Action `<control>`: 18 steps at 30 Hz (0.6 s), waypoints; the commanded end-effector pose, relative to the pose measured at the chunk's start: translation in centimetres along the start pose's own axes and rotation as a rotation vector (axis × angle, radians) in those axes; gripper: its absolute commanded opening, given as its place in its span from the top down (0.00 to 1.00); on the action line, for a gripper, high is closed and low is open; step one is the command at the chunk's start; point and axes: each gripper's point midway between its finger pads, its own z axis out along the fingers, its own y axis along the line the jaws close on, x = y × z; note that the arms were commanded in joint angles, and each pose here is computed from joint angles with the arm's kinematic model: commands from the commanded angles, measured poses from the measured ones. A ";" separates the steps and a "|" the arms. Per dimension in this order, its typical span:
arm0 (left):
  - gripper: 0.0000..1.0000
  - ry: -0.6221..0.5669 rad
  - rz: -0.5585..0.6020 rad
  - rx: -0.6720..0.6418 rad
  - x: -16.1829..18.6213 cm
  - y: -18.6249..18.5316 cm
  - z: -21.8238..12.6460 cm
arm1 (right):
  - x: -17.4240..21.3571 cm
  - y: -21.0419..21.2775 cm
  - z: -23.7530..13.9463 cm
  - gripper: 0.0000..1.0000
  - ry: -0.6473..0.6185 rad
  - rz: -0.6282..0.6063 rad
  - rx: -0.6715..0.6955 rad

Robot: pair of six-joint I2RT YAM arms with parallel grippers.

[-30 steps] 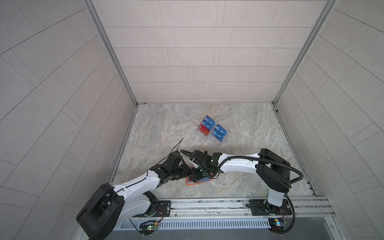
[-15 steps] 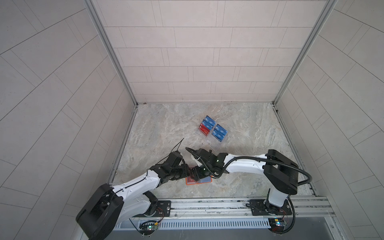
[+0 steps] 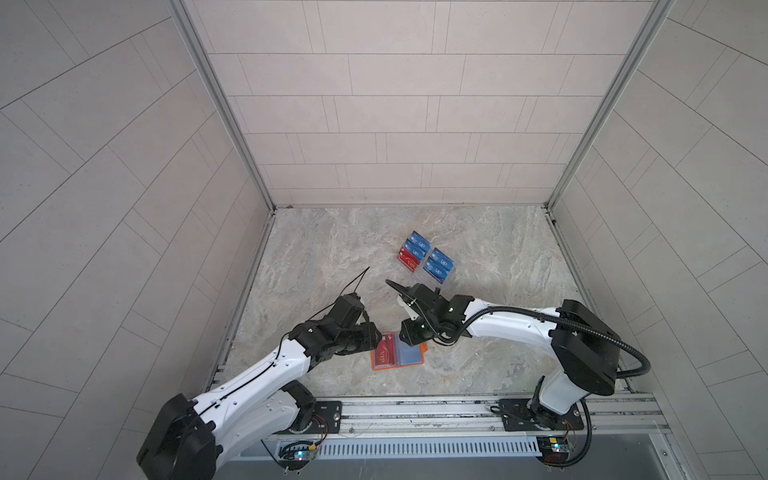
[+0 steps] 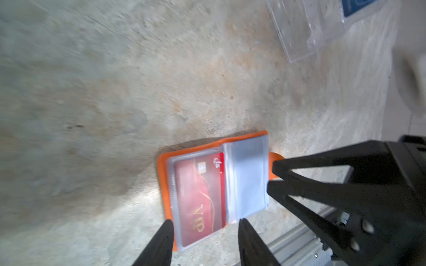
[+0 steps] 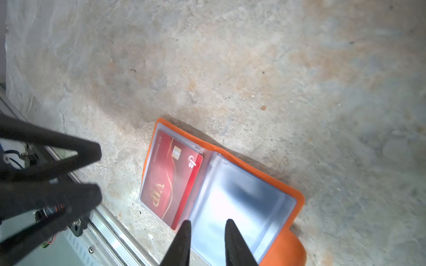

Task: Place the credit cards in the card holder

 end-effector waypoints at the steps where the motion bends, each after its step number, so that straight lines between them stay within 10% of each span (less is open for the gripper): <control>1: 0.51 0.042 0.008 0.125 0.2 -3.8 0.7 | 1.5 -1.9 0.6 0.75 0.049 -0.010 0.050; 18: 0.57 0.130 -0.005 0.161 0.1 -5.6 6.4 | 4.0 -6.2 1.9 0.79 0.109 0.056 0.117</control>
